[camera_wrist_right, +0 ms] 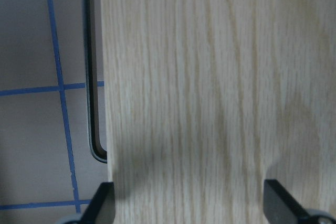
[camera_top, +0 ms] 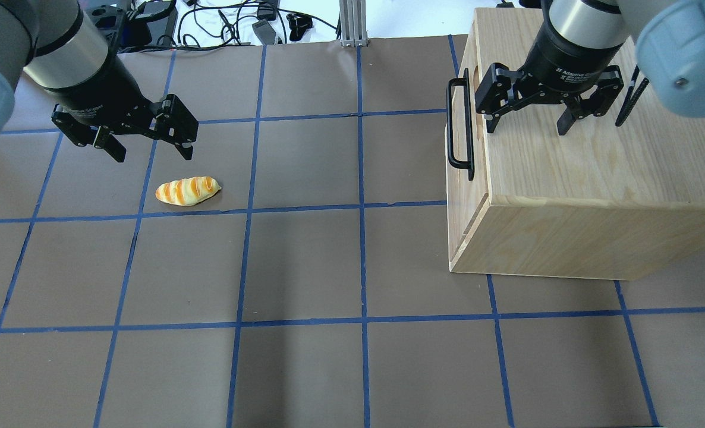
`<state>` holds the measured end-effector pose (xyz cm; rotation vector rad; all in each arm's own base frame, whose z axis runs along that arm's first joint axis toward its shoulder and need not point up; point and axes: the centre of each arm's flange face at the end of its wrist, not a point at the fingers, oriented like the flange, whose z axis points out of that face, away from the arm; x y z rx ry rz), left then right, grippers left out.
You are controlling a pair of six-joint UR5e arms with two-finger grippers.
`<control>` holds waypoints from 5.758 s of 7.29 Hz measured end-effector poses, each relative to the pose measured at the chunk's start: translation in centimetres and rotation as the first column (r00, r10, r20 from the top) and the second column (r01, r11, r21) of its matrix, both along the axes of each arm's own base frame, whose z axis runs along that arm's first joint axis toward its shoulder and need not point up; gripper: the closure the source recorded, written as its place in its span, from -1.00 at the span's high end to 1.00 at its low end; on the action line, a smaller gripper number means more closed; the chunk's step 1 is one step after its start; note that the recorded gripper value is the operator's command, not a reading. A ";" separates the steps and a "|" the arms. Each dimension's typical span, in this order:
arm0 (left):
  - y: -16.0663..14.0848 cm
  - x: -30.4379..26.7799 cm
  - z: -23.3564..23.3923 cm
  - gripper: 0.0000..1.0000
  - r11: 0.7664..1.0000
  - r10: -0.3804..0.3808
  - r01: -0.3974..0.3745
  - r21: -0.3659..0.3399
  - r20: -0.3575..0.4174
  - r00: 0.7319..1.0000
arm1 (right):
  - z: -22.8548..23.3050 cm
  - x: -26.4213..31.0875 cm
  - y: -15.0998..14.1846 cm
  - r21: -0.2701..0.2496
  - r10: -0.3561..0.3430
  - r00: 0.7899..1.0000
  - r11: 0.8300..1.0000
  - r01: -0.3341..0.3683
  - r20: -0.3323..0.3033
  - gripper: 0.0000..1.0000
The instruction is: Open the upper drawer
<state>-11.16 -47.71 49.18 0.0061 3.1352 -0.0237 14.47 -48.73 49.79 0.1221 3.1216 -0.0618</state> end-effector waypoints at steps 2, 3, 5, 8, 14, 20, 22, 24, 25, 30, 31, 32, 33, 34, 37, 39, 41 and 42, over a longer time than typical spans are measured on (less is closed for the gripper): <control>0.1 0.0 0.0 1.00 1.000 0.000 0.000 -0.001 -0.002 1.000 | 0.0 0.0 0.0 0.000 0.000 1.000 1.000 0.000 0.000 1.00; 0.1 0.0 0.1 1.00 1.000 0.001 -0.001 -0.002 -0.002 1.000 | 0.0 0.0 0.0 0.000 0.000 1.000 1.000 0.000 0.001 1.00; 0.3 0.0 0.2 1.00 1.000 0.002 -0.002 -0.005 -0.001 1.000 | 0.0 0.0 0.0 0.000 0.000 1.000 1.000 0.000 0.000 1.00; 0.2 0.0 0.3 1.00 1.000 0.010 -0.010 -0.004 0.002 1.000 | 0.0 0.0 0.0 0.000 0.000 1.000 1.000 0.000 0.000 1.00; -0.5 1.4 -0.5 1.00 0.999 0.039 -0.039 0.018 -0.003 0.999 | 0.0 0.0 0.0 0.000 0.000 1.000 1.000 0.000 -0.001 1.00; -3.9 -6.2 -2.6 1.00 0.989 0.117 -0.130 -0.070 -0.171 0.978 | 0.0 0.0 0.0 0.000 0.000 1.000 1.000 0.000 0.000 1.00; -4.8 -11.4 -4.4 1.00 0.981 0.151 -0.173 -0.087 -0.215 0.965 | 0.0 0.0 0.0 0.000 0.000 1.000 1.000 0.000 0.000 1.00; -5.6 -16.1 -5.9 1.00 0.966 0.220 -0.248 -0.069 -0.283 0.934 | 0.0 0.0 0.0 0.000 0.000 1.000 1.000 0.000 0.000 1.00; -5.8 -18.1 -6.5 1.00 0.962 0.240 -0.268 -0.054 -0.297 0.924 | 0.0 0.0 0.0 0.000 0.000 1.000 1.000 0.000 0.000 1.00; -6.6 -24.3 -7.8 1.00 0.942 0.320 -0.334 0.039 -0.406 0.856 | 0.0 0.0 0.0 0.000 0.000 1.000 1.000 0.000 0.000 1.00; -6.4 -25.4 -8.2 1.00 0.941 0.321 -0.335 0.042 -0.415 0.851 | 0.0 0.0 0.0 0.000 0.000 1.000 1.000 0.000 0.000 1.00; -6.3 -26.3 -8.7 1.00 0.941 0.323 -0.333 0.054 -0.427 0.845 | 0.0 0.0 0.0 0.000 0.000 1.000 1.000 0.000 0.000 1.00; -6.4 -26.9 -9.0 1.00 0.941 0.324 -0.331 0.065 -0.448 0.833 | 0.0 0.0 0.0 0.000 0.000 1.000 1.000 0.000 0.000 1.00; -6.2 -27.7 -9.2 1.00 0.943 0.320 -0.327 0.068 -0.465 0.826 | 0.0 0.0 0.0 0.000 0.000 1.000 1.000 0.000 0.000 1.00; -5.5 -29.5 -9.9 1.00 0.950 0.302 -0.305 0.074 -0.472 0.828 | 0.0 0.0 0.0 0.000 0.000 1.000 1.000 0.000 -0.001 1.00; -5.2 -30.0 -10.3 1.00 0.955 0.288 -0.289 0.073 -0.470 0.834 | 0.0 0.0 0.0 0.000 0.000 1.000 1.000 0.000 0.000 1.00; -5.1 -30.2 -10.4 1.00 0.957 0.281 -0.281 0.072 -0.470 0.837 | 0.0 0.0 0.0 0.000 0.000 1.000 1.000 0.000 0.000 1.00; -5.1 -30.3 -10.4 1.00 0.958 0.277 -0.277 0.071 -0.470 0.838 | 0.0 0.0 0.0 0.000 0.000 1.000 1.000 0.000 0.000 1.00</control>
